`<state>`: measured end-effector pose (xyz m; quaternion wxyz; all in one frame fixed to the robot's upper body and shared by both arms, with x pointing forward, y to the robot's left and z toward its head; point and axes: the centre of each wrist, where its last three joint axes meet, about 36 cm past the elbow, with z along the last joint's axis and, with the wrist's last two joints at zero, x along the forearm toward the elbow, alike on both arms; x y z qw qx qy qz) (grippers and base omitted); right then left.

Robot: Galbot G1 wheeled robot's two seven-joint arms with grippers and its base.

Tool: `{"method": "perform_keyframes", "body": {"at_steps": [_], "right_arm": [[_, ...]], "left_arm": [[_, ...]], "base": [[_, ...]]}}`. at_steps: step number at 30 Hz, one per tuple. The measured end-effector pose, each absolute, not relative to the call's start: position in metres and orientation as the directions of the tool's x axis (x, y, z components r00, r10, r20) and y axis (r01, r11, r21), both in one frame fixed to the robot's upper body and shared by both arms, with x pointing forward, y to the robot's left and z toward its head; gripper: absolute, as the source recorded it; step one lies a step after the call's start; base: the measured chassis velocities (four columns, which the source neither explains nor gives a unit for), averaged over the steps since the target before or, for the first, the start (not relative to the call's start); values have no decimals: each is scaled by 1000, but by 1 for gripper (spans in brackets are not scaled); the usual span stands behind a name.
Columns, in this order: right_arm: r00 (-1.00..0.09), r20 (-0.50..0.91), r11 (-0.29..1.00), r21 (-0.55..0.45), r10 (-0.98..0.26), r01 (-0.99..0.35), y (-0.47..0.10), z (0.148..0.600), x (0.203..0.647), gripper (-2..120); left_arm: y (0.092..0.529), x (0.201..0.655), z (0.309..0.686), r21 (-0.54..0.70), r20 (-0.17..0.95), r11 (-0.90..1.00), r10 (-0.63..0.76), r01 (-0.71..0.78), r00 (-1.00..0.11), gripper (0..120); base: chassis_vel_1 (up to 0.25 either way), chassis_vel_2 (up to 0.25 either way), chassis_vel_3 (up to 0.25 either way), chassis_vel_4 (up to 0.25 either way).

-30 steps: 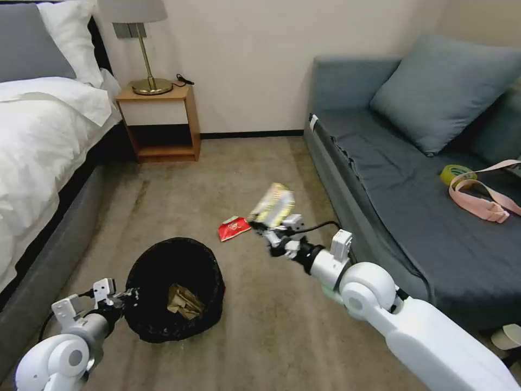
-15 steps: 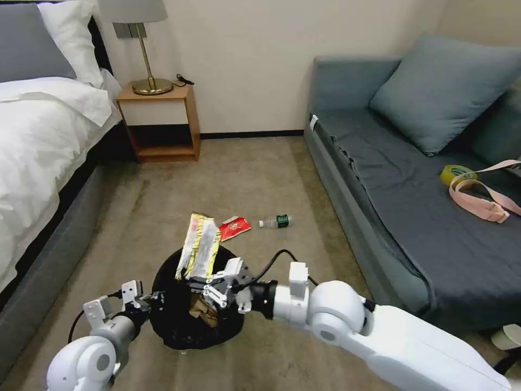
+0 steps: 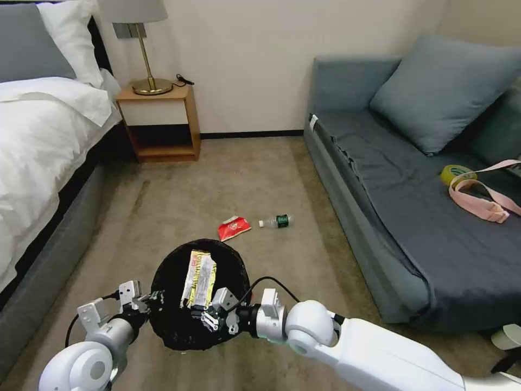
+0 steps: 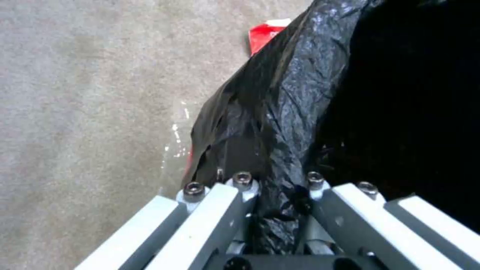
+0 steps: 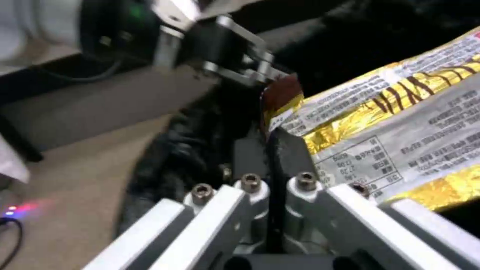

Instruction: Pick up the trash bin, then pick up the garbage on the floor and place it into the trash bin.

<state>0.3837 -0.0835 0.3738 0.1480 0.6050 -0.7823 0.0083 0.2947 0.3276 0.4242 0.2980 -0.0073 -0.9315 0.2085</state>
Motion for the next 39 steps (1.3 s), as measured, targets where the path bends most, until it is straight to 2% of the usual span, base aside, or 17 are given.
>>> {"method": "perform_keyframes", "body": {"at_steps": [2, 4, 8, 9, 11, 13, 15, 17, 20, 22, 24, 27, 39], "right_arm": [[-231, 245, 275, 164, -942, -947, -84, 373, 384, 5], [-257, 259, 303, 156, -931, -940, -87, 373, 386, 16], [-272, 269, 318, 144, -924, -937, -90, 376, 389, 28], [-276, 270, 321, 140, -923, -937, -91, 378, 390, 34], [-276, 269, 321, 137, -923, -937, -92, 380, 390, 36], [-277, 264, 318, 129, -924, -939, -94, 386, 391, 48], [-276, 260, 316, 127, -925, -940, -95, 389, 391, 51], [-271, 256, 309, 124, -928, -943, -98, 398, 391, 64], [-268, 259, 305, 115, -928, -945, -101, 402, 391, 70], [-269, 263, 303, 100, -926, -948, -107, 406, 391, 82], [-271, 261, 305, 98, -927, -947, -109, 408, 392, 85], [-290, 241, 320, 95, -926, -942, -118, 420, 393, 98], [-308, 236, 337, 91, -922, -937, -127, 425, 385, 100]], "left_arm": [[327, 295, 424, -394, 551, 913, 139, -110, -823, 2], [326, 294, 425, -395, 549, 912, 138, -110, -824, 2], [326, 294, 424, -394, 549, 913, 138, -110, -824, 2], [326, 294, 424, -395, 549, 912, 139, -109, -824, 2], [326, 294, 424, -395, 548, 912, 139, -109, -824, 2], [327, 294, 423, -396, 550, 912, 140, -109, -823, 2], [327, 295, 422, -395, 551, 912, 140, -109, -823, 2], [329, 296, 421, -391, 552, 914, 136, -111, -823, 2], [329, 296, 421, -391, 551, 914, 138, -109, -823, 2], [330, 298, 421, -390, 550, 914, 137, -108, -824, 2], [330, 298, 421, -390, 550, 914, 137, -108, -824, 2], [331, 299, 420, -390, 552, 914, 136, -110, -823, 2], [333, 304, 417, -397, 549, 911, 139, -111, -824, 2]], "base": [[0, 0, 0, 0], [0, 0, 0, 0], [0, 0, 0, 0], [0, 0, 0, 0], [0, 0, 0, 0], [0, 0, 0, 0], [0, 0, 0, 0], [0, 0, 0, 0], [0, 0, 0, 0], [0, 0, 0, 0], [0, 0, 0, 0], [0, 0, 0, 0], [0, 0, 0, 0]]}}
